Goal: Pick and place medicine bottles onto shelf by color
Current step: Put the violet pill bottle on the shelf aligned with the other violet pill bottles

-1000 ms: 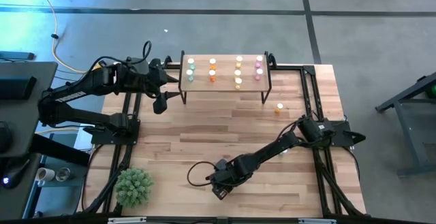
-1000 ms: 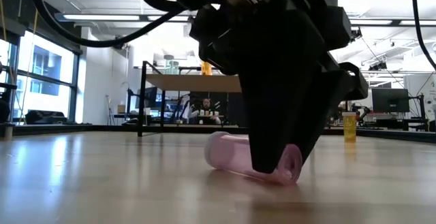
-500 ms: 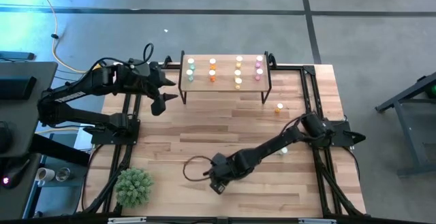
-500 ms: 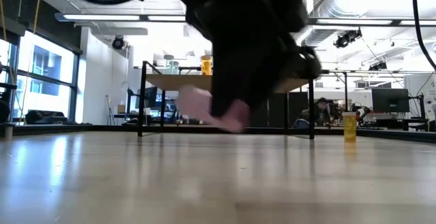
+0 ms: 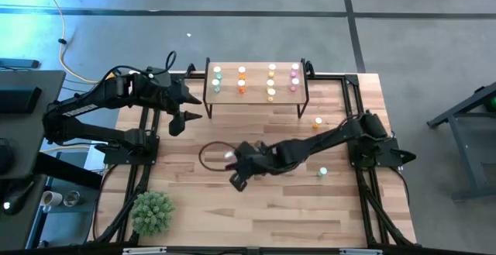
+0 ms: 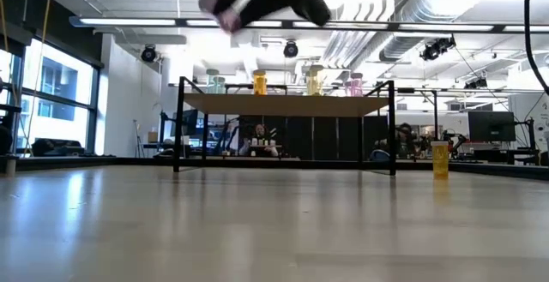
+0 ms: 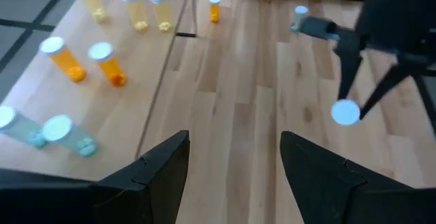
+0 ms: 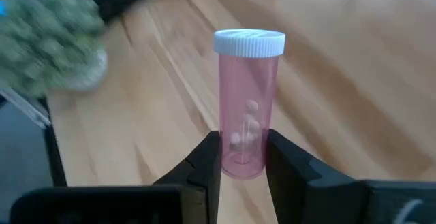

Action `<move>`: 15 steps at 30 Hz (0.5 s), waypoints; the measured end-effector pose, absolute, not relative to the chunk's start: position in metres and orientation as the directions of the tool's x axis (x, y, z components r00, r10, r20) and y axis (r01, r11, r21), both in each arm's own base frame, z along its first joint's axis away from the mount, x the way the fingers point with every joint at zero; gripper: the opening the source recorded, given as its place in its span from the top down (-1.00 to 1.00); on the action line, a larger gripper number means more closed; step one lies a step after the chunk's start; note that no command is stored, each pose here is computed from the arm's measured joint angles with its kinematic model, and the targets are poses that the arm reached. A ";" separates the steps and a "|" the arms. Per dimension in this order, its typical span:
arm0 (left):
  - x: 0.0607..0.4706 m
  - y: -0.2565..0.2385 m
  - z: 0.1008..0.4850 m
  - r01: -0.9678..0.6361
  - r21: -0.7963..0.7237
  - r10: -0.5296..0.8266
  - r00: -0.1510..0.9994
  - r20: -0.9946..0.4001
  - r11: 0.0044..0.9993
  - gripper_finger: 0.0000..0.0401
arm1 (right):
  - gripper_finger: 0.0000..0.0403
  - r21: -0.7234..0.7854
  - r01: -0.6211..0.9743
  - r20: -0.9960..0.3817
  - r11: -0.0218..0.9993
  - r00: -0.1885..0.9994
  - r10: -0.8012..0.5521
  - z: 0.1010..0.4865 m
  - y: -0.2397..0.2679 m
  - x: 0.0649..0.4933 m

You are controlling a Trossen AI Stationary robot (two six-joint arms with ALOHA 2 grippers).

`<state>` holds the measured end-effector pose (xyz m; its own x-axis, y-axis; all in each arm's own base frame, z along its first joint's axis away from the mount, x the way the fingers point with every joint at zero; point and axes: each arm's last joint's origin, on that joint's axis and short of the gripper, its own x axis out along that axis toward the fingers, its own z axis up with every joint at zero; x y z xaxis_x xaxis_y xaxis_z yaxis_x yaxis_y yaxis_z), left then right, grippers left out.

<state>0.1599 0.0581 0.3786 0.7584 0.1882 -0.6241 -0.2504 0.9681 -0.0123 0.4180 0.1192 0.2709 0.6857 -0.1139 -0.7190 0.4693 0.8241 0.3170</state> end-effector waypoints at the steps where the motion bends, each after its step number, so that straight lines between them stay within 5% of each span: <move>1: 0.160 0.058 0.379 -0.243 -0.014 0.181 0.761 -0.623 0.970 -0.09 | 0.62 0.317 0.462 -0.696 0.828 0.706 -0.128 0.279 0.115 0.417; 15: 0.165 0.058 0.384 -0.201 -0.032 0.149 0.811 -0.566 0.979 -0.09 | 0.61 0.222 0.366 -0.432 0.904 0.868 -0.246 0.358 0.065 0.401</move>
